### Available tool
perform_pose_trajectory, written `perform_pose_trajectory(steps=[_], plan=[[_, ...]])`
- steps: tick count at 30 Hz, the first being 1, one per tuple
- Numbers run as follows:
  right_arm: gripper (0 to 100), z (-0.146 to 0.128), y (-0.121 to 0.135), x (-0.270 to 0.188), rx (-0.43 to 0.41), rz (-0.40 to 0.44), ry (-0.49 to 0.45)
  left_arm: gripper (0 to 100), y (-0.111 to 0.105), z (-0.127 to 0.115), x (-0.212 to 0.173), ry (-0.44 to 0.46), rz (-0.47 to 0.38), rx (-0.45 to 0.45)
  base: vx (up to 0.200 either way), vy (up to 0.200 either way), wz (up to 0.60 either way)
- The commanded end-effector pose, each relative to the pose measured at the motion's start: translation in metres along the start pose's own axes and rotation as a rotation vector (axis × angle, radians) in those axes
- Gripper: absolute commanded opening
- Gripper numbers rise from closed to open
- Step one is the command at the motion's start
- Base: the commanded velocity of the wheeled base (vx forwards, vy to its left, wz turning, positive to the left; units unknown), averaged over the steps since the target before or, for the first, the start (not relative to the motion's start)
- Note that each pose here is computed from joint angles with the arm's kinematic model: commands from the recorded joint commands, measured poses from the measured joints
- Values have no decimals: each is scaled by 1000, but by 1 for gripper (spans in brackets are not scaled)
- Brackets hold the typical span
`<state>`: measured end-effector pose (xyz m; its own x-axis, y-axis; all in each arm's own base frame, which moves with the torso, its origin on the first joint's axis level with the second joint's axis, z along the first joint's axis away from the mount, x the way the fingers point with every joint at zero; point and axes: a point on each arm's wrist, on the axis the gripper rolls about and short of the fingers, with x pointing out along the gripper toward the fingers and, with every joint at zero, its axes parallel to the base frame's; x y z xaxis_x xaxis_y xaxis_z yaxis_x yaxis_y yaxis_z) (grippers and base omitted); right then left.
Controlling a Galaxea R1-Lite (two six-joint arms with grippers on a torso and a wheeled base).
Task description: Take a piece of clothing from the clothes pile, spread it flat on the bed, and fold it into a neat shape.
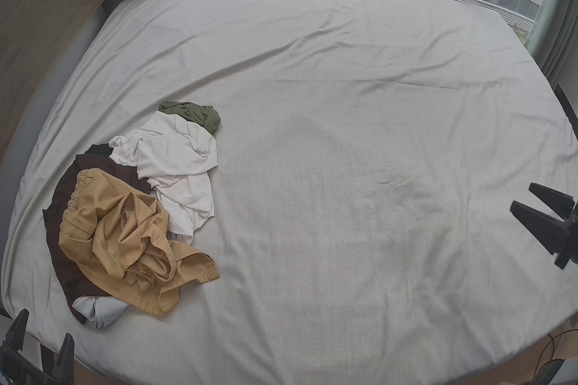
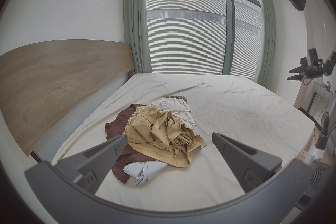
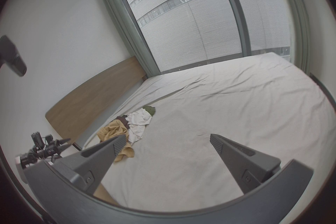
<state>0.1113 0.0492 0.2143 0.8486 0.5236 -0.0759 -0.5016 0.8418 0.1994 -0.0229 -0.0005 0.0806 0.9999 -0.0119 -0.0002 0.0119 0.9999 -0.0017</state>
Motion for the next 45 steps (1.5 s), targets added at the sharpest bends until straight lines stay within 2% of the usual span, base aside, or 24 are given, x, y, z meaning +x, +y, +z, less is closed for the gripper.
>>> perform_pose_trajectory(steps=[1,7,13,18,23,38,43,45], plan=[[100,4,6,58,44,70,89,100,0,-5,0,1,0,-6,0,0,0],[100,-3,15,95,52,126,108,100,0,-5,0,0,0,-7,0,0,0],[100,-18,21,133,117,151,142,100,0,-5,0,0,0,-7,0,0,0],[100,-21,27,152,155,172,160,100,0,-5,0,0,0,-7,0,0,0],[100,-28,33,166,157,194,189,100,0,-5,0,0,0,-6,0,0,0],[100,-74,67,222,201,263,334,100,0,-5,0,0,-5,-1,0,0,0],[100,-90,82,240,276,279,379,100,0,-5,0,0,-5,-1,0,0,0],[100,-97,86,246,277,283,396,100,0,-5,0,0,-5,-1,0,0,0]])
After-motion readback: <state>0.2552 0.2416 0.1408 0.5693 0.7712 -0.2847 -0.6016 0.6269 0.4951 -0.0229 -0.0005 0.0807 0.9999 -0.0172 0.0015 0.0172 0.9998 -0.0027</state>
